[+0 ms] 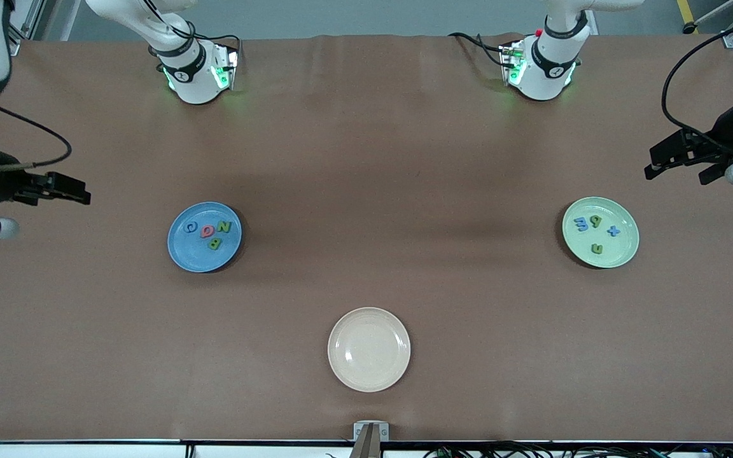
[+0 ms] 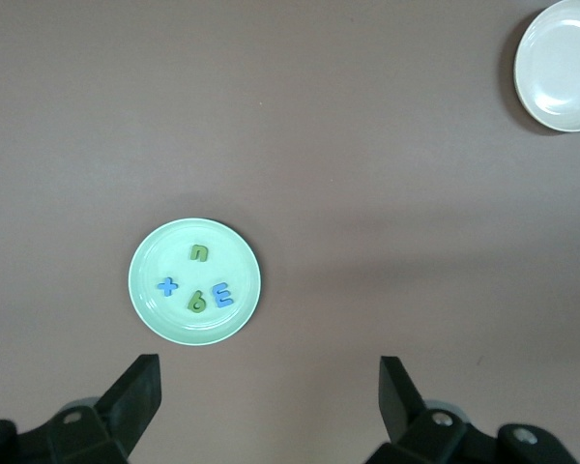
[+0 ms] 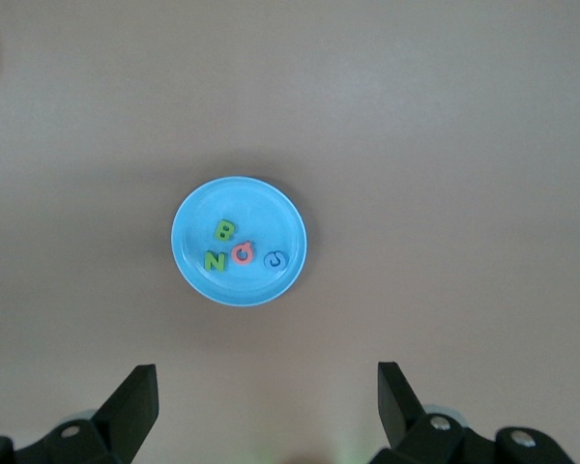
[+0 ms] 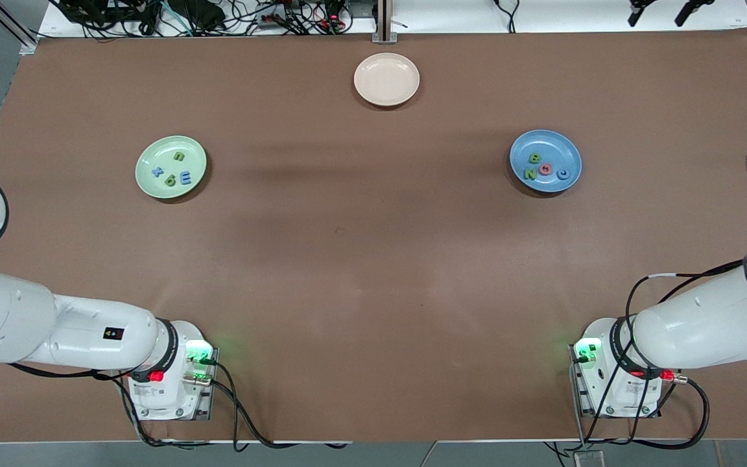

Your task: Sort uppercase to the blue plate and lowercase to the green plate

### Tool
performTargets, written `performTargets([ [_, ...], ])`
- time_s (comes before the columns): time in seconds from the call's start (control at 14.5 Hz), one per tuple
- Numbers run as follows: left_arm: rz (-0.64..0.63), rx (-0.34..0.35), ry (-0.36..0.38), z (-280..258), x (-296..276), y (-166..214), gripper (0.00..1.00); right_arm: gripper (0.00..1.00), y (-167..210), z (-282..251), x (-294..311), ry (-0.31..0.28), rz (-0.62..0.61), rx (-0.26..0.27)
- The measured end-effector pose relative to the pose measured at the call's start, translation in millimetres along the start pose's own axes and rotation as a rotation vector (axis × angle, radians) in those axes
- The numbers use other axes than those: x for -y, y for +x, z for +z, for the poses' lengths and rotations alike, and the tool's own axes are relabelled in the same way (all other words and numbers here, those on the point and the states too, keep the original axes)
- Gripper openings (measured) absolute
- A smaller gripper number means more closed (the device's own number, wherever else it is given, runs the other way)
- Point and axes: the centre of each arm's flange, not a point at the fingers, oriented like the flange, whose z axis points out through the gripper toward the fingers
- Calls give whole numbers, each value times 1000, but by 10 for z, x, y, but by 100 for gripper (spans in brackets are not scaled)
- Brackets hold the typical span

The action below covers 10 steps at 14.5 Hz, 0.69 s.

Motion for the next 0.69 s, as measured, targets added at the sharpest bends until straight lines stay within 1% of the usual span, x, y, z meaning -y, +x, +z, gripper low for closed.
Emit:
performTargets([
  [0.21, -7, 0, 2, -84, 40, -16, 100, 100, -137, -87, -116, 9, 15, -13],
  [0.69, -6, -13, 3, -166, 27, -41, 100, 100, -233, -26, -145, 19, 12, 4],
])
